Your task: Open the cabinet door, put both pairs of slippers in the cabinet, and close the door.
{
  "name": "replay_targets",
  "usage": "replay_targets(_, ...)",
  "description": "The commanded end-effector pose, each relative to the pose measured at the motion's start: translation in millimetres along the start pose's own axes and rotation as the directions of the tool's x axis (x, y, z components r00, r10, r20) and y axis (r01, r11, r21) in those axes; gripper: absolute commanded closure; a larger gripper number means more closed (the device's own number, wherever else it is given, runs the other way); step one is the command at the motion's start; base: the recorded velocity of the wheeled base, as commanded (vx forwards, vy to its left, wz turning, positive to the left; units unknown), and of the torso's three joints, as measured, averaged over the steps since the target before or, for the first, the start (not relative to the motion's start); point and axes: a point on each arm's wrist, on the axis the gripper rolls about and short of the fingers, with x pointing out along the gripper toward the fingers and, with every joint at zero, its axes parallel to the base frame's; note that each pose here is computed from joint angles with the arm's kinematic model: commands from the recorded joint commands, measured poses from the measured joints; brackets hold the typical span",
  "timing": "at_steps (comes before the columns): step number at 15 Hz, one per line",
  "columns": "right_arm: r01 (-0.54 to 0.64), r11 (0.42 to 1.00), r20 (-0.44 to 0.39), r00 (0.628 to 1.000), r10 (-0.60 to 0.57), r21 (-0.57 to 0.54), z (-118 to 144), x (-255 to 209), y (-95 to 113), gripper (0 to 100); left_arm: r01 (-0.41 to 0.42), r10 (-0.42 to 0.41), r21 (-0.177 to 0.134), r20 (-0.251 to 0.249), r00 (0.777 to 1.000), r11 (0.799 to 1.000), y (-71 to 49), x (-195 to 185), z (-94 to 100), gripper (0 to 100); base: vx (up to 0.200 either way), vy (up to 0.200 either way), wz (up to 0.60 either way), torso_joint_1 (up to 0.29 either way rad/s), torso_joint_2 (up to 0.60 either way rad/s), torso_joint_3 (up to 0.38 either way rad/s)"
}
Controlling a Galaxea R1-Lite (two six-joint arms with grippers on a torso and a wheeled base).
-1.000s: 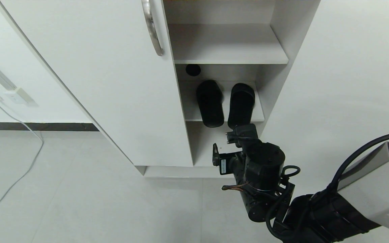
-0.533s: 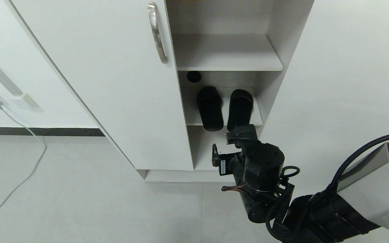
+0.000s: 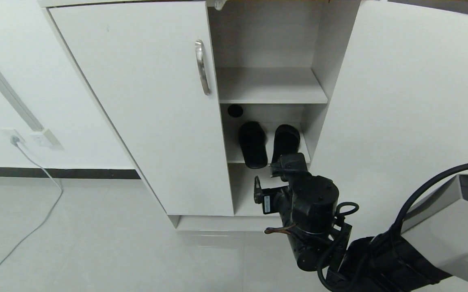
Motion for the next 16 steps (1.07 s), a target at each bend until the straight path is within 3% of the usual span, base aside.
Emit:
replay_targets(1, 0.000, 1.000, -0.004, 1.000, 0.000, -0.004, -2.2, 0.4, 0.7, 0, -0.001, 0.001, 0.000, -0.002, 1.000, 1.000, 0.0, 0.1, -0.1, 100, 0.000, 0.000, 0.00, 0.007, 0.00, 0.203)
replay_targets(16, 0.004, 1.000, -0.014, 1.000, -0.004, -0.014, -5.7, 0.9, -1.1, 0, -0.001, 0.001, 0.000, -0.002, 1.000, 1.000, 0.0, 0.1, -0.1, 100, 0.000, 0.000, 0.00, 0.003, 0.00, 0.172)
